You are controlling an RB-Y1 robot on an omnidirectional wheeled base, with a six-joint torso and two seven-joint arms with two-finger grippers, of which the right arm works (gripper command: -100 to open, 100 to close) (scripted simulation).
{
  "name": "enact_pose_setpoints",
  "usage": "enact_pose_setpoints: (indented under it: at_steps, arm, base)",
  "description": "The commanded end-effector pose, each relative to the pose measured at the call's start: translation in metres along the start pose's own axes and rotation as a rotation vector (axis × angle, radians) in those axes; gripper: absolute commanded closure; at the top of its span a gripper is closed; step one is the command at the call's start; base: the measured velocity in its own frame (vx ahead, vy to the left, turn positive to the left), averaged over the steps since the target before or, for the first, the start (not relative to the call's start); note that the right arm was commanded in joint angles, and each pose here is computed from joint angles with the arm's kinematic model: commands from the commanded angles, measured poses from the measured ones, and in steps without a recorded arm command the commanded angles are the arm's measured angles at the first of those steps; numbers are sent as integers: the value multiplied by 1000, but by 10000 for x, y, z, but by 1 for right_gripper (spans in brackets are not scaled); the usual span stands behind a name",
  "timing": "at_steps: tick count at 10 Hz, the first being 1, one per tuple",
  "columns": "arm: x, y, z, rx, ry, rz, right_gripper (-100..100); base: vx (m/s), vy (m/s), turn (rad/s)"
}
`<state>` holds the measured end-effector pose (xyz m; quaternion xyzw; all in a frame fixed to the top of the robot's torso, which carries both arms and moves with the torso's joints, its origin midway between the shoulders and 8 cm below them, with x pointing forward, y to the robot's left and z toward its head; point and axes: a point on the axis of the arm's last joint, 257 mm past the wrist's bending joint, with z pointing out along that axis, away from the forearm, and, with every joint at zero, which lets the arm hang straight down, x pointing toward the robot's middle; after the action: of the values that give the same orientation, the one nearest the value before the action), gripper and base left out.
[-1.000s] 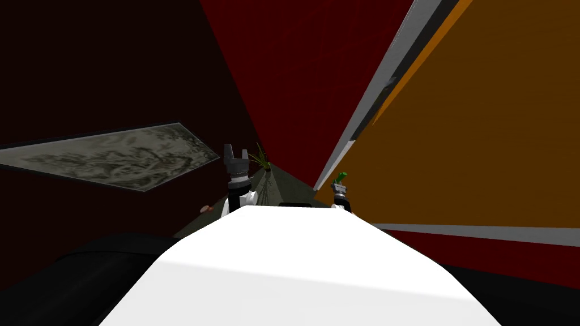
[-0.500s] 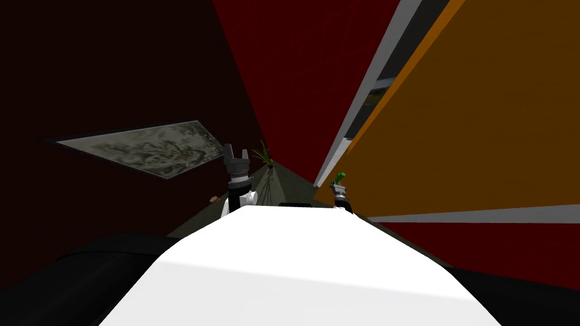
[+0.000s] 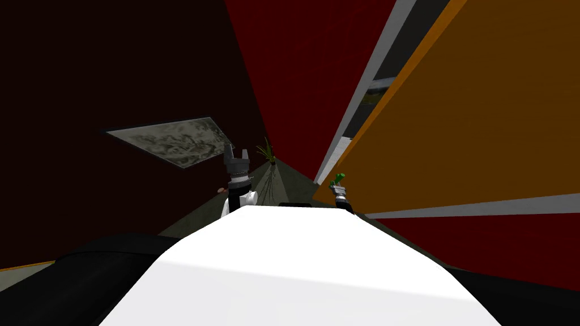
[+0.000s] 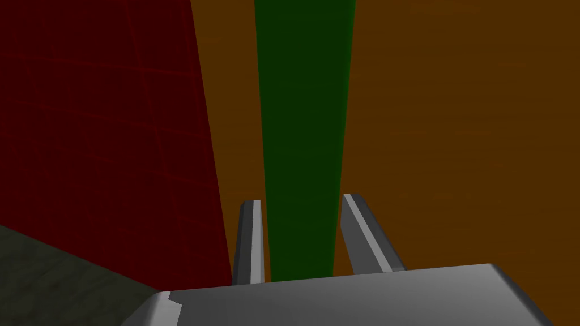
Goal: Pull the door open
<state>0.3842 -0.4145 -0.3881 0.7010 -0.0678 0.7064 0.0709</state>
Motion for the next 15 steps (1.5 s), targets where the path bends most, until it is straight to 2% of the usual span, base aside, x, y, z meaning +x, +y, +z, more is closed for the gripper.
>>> enact_pose_setpoints:
  at_steps: [1, 4, 5, 6, 7, 12, 13, 14, 15]
  arm:
    - [-30, -20, -79, 27, -7, 1, 100]
    - [-31, -54, -178, 75, -8, 3, 100]
    - [-21, -47, -145, 67, -7, 2, 100]
    - [-40, -62, -235, 94, -10, 3, 100]
    - [-39, -61, -254, 99, -9, 3, 100]
    - [-29, -64, -488, 173, -7, 4, 100]
    - [-10, -60, -452, 165, -4, 3, 100]
    - [-31, -65, -528, 184, -9, 4, 100]
    - [-31, -63, -541, 188, -9, 4, 100]
  base:
    - [-260, -32, 117]
    - [-244, -35, 108]
    - [-109, -19, 30]
    - [-170, -29, 135]
    - [-223, -56, 127]
    - [-231, -47, 112]
    - [-109, -20, 26]
    - [-146, -49, 143]
    - [-212, -61, 149]
